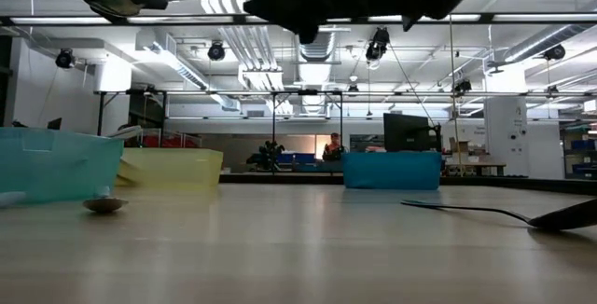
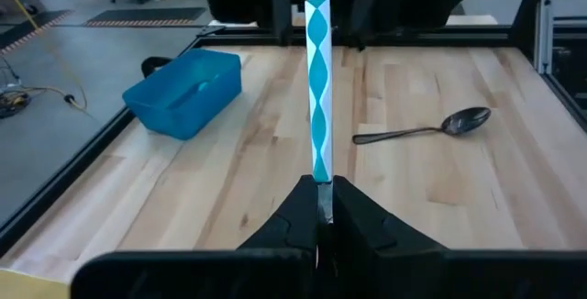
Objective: Sort silverware by color (type)
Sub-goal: Put the blue patterned spoon into the green bin, then put the black spoon into the yellow bin
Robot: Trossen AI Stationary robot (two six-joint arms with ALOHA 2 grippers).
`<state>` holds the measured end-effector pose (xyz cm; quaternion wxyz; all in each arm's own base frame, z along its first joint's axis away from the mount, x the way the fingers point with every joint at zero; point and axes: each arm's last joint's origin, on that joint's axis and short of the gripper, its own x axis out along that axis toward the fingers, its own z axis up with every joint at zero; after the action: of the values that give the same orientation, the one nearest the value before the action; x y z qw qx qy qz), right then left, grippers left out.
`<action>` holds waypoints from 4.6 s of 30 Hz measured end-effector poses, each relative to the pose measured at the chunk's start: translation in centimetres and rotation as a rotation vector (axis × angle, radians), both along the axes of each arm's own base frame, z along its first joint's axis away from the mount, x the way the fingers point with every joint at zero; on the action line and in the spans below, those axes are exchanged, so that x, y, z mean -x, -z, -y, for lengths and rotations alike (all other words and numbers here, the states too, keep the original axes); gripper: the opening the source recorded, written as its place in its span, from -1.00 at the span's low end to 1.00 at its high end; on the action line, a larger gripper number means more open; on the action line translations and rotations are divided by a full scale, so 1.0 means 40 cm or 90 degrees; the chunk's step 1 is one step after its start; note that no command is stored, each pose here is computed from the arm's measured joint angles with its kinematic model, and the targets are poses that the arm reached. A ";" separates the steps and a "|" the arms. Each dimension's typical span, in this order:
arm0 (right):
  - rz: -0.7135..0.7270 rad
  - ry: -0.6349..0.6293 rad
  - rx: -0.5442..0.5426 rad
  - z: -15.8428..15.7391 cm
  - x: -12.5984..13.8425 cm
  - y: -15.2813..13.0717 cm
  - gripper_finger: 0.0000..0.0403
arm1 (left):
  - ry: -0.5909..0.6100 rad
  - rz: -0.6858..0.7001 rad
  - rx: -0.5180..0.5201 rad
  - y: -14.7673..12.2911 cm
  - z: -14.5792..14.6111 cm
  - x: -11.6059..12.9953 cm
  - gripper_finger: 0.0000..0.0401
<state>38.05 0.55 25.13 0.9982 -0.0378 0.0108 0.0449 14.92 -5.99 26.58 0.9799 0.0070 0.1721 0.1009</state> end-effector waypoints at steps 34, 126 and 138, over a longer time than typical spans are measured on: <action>0.023 -0.046 0.041 -0.004 -0.076 -0.018 -0.80 | 0.005 -0.003 -0.009 -0.010 -0.001 0.007 -0.90; -0.185 -0.056 0.038 -0.010 -0.468 0.182 -0.64 | -0.085 0.090 -0.092 -0.283 -0.042 0.060 -0.41; -0.224 -0.056 0.031 -0.009 -0.460 0.179 -0.22 | -0.087 0.091 -0.085 -0.282 -0.042 0.060 -0.41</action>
<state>56.45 0.92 17.99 0.9767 -0.0543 0.1850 0.0940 12.53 -4.32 37.88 0.9778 0.0533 0.0949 0.1792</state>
